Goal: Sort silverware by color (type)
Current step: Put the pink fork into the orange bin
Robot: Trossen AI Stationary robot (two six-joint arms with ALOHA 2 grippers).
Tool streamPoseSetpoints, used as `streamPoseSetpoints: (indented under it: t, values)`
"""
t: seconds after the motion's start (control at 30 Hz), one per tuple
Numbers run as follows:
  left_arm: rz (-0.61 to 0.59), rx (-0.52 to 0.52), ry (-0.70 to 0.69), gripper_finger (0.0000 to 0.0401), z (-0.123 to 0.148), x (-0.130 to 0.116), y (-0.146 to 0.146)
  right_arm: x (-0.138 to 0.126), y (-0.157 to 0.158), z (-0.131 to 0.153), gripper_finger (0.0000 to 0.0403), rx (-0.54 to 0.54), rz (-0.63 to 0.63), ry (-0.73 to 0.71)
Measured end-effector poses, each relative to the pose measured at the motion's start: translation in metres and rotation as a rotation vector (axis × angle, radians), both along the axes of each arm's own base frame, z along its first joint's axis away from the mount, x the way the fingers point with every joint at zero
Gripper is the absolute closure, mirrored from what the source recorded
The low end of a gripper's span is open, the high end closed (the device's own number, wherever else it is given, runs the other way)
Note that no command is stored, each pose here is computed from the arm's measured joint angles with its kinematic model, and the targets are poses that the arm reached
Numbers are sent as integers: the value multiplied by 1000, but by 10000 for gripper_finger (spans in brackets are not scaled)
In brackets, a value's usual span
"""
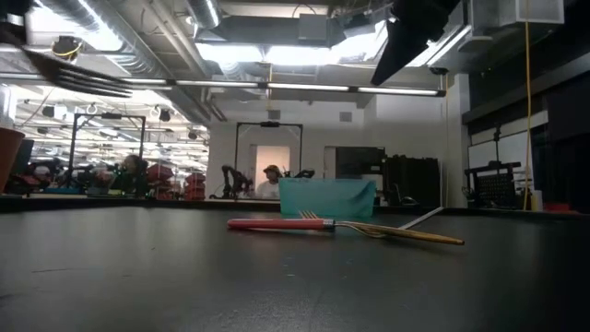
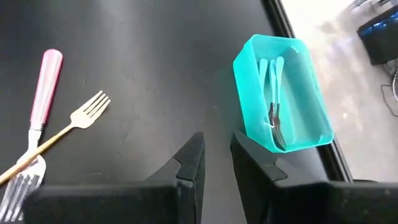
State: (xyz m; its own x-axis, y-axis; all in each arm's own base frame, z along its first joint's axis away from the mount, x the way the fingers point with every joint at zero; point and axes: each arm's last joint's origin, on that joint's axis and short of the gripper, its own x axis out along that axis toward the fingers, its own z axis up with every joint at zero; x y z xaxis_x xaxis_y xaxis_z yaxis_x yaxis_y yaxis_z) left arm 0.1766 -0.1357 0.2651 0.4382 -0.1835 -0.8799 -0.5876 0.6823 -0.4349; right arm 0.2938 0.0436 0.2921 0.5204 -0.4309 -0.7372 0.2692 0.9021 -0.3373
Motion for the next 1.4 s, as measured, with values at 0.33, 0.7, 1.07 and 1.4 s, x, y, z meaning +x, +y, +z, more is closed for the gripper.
streamPoseSetpoints:
  t: [0.33,0.7,1.07,1.4]
  values:
    - [46,-60,92,348,-3,-34,-28,3,-3,0,331,28,46,4]
    - [106,-85,74,348,-3,-58,-46,3,-3,0,331,25,67,14]
    - [262,-89,175,348,-7,-82,-49,3,-3,0,331,25,68,14]
    - [427,38,322,348,-34,-75,-58,3,-3,0,331,25,68,14]
